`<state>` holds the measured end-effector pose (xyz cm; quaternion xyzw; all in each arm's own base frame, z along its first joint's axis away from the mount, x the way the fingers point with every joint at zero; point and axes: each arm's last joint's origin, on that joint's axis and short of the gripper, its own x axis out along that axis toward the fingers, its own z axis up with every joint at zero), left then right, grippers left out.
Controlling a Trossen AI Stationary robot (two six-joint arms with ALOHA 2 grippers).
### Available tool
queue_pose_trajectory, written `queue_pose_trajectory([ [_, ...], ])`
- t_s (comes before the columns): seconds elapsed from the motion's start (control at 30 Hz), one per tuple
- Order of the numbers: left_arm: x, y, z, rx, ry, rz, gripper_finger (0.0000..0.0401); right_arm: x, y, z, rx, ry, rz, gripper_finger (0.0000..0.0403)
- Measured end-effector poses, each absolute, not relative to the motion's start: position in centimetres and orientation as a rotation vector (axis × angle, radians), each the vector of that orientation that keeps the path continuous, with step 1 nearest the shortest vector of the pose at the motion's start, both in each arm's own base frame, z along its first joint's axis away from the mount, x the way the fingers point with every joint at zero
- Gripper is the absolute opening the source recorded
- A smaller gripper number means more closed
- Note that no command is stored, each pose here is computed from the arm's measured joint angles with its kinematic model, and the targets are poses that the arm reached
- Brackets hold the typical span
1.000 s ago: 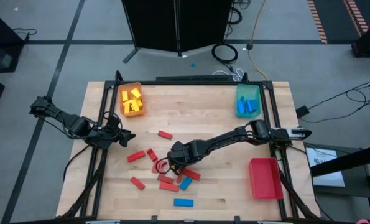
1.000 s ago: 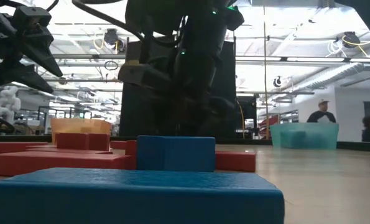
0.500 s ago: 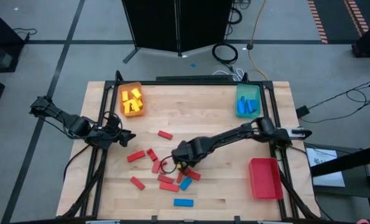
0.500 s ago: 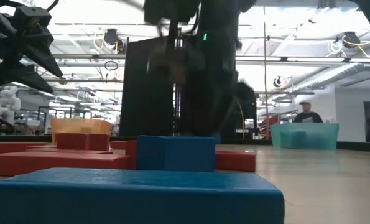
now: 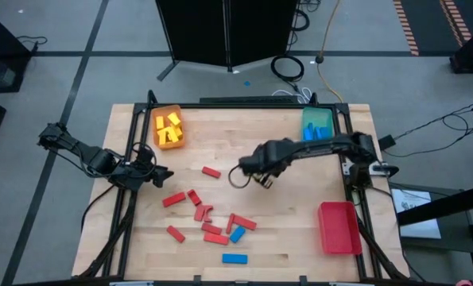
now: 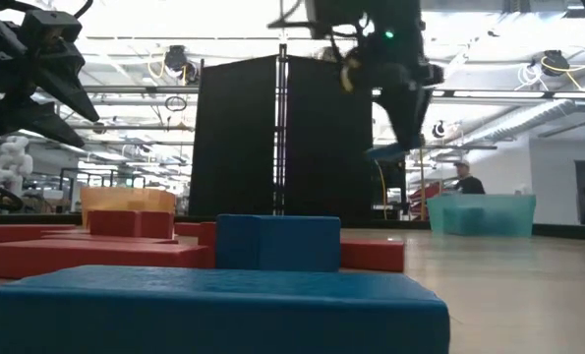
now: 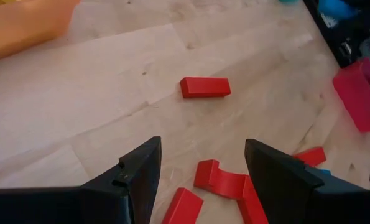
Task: Sort blocks
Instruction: Put the blue block into the blue bin
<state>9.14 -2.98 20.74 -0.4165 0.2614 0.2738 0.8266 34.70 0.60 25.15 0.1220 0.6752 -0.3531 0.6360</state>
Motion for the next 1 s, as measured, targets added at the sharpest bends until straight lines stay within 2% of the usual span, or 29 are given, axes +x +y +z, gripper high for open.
queue_pose_trajectory([
  [0.2,9.1,-3.0,20.7,-0.894,0.576,0.568,0.0228,29.2,-3.4,25.2,0.374,1.549,-0.912,0.0059],
  [0.53,9.1,-3.0,20.7,-0.894,0.576,0.569,0.0228,20.4,-8.7,26.2,0.675,1.380,-1.128,0.0059],
  [0.77,9.1,-3.0,20.7,-0.891,0.565,0.576,0.0228,19.5,-12.3,25.2,0.790,1.226,-1.196,0.0059],
  [1.0,9.1,-3.0,20.7,-0.917,0.559,0.585,0.0228,17.9,-15.3,23.0,0.956,1.278,-1.220,0.0059],
])
